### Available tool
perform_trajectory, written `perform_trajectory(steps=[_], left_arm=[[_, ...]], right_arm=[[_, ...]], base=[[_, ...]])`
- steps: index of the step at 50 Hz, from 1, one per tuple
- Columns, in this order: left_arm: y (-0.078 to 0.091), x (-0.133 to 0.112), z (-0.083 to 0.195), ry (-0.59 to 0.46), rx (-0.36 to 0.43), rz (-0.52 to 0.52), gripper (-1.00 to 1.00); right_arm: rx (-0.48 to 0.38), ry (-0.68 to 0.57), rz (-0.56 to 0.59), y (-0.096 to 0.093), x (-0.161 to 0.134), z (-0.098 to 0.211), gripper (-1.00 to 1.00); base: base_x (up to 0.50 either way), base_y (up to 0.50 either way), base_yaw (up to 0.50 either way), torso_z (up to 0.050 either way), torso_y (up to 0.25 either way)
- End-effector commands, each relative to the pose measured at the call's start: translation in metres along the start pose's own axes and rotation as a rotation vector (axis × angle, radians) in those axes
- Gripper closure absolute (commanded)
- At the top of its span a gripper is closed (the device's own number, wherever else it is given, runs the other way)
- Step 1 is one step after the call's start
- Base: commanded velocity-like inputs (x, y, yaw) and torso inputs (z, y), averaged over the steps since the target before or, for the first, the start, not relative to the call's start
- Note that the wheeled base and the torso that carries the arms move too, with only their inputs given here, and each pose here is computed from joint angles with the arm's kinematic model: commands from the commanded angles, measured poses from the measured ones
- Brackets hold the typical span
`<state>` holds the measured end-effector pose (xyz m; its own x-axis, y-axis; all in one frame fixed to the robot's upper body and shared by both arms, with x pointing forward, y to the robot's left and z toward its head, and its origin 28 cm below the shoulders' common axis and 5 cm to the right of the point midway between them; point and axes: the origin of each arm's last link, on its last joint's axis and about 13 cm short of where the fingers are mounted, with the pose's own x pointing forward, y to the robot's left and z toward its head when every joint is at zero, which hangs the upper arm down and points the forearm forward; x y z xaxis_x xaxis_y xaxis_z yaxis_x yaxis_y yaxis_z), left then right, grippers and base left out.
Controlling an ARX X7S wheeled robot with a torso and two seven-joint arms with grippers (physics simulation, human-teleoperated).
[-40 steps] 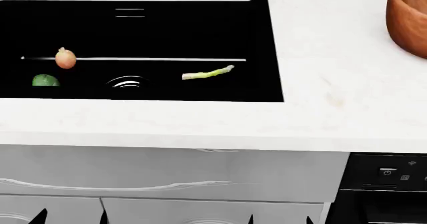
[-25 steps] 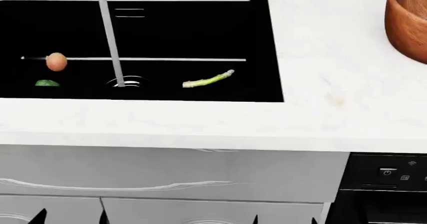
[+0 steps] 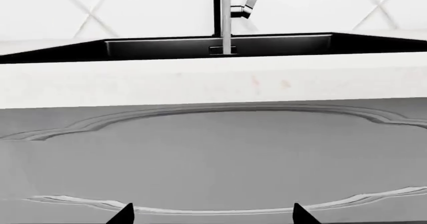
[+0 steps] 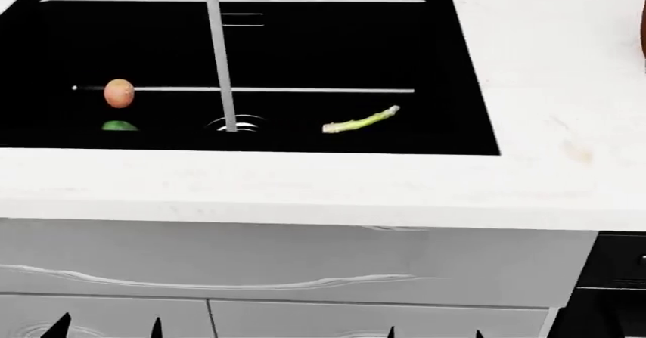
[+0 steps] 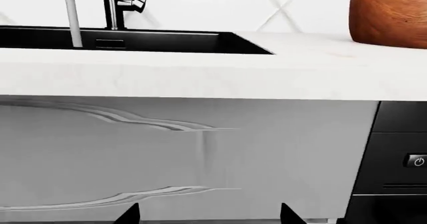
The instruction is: Pick the broccolis and asparaguss from the sink and place them in one bowl. Place the onion in the other bowl. Then turn off the sink faucet.
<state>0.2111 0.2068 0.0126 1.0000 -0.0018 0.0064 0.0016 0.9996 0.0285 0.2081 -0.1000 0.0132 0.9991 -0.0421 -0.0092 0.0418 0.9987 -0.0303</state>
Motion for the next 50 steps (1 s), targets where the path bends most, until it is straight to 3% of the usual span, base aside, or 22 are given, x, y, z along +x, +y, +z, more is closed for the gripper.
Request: perform_trajectory(steps=[1,12,33,50], left_arm=[[0.0018,0.0006,-0.0004,0.004,0.005,0.011,-1.00],[-0.0005,-0.0004,0.0002,-0.006,0.011,-0.006,-1.00],[0.0030,0.0012,0.0008,-0.005,-0.017,0.036,-1.00],[0.0030,0.0005,0.0008,-0.013,-0.018,0.025,-1.00]], right_arm=[[-0.008,0.005,0.001,0.0004,-0.0001,-0.0001,-1.00],[-0.012,0.011,0.005,0.0006,0.0001,-0.0009,-1.00],[-0.011,0.005,-0.011,-0.0002,0.0002,0.0003,-1.00],[-0.008,0.008,-0.015,-0.0004,-0.0001,0.0002,-1.00]], base=[[0.00,0.50,0.00,0.000,0.000],[0.00,0.50,0.00,0.000,0.000],[0.00,0.01,0.00,0.001,0.000],[0.00,0.00,0.00,0.048,0.000]])
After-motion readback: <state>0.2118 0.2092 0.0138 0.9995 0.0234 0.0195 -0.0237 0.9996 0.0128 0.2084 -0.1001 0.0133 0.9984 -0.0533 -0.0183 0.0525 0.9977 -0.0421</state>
